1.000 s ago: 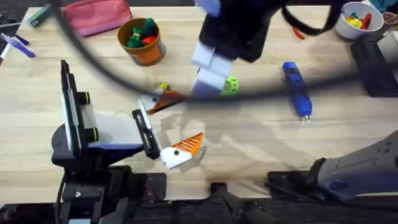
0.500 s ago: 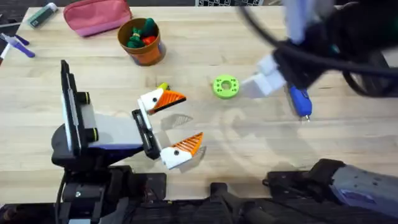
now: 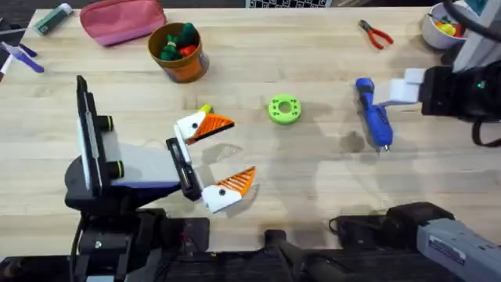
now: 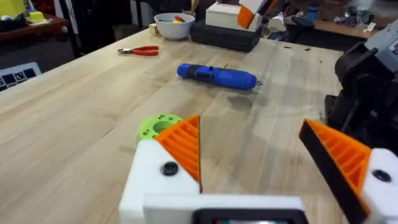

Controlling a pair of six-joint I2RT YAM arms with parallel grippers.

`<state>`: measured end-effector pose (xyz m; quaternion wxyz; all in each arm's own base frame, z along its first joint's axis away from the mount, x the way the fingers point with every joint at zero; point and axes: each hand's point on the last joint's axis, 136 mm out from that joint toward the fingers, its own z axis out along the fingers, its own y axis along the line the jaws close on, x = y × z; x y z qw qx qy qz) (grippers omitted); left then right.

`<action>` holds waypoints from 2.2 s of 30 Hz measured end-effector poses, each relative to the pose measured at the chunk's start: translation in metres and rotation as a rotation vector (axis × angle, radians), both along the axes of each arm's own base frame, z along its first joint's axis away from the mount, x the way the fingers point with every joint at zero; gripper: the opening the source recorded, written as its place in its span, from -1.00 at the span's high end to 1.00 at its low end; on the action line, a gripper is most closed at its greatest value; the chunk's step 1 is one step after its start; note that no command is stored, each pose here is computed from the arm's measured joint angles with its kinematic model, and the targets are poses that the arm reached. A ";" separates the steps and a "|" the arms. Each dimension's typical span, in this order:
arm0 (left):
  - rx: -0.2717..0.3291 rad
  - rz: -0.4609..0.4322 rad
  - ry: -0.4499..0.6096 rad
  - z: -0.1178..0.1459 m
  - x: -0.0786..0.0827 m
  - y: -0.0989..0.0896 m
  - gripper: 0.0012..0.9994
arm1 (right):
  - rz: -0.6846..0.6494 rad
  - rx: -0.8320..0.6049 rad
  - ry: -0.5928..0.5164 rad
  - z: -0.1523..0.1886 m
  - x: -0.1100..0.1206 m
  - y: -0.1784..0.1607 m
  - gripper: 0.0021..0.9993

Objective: Pick up the gripper from the table and insert it into the empty holder that is missing its gripper. Then pick up a screw, insert it into the mounting hole, and use the screwdriver to tighten it. Finally, clean up the table by picking up the vegetable and placing it into the bucket.

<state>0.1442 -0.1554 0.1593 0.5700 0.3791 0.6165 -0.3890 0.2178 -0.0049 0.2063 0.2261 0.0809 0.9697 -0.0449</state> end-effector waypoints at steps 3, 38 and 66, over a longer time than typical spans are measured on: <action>0.000 0.000 0.000 0.000 0.000 0.000 -0.97 | -0.032 -0.001 0.019 -0.004 0.001 -0.006 -0.99; 0.002 0.002 -0.006 0.000 0.000 0.000 0.97 | -0.026 -0.030 0.201 -0.064 0.052 -0.012 -0.99; 0.002 0.001 -0.006 0.000 0.000 0.000 0.97 | 0.201 -0.045 0.349 -0.149 0.100 -0.038 -0.99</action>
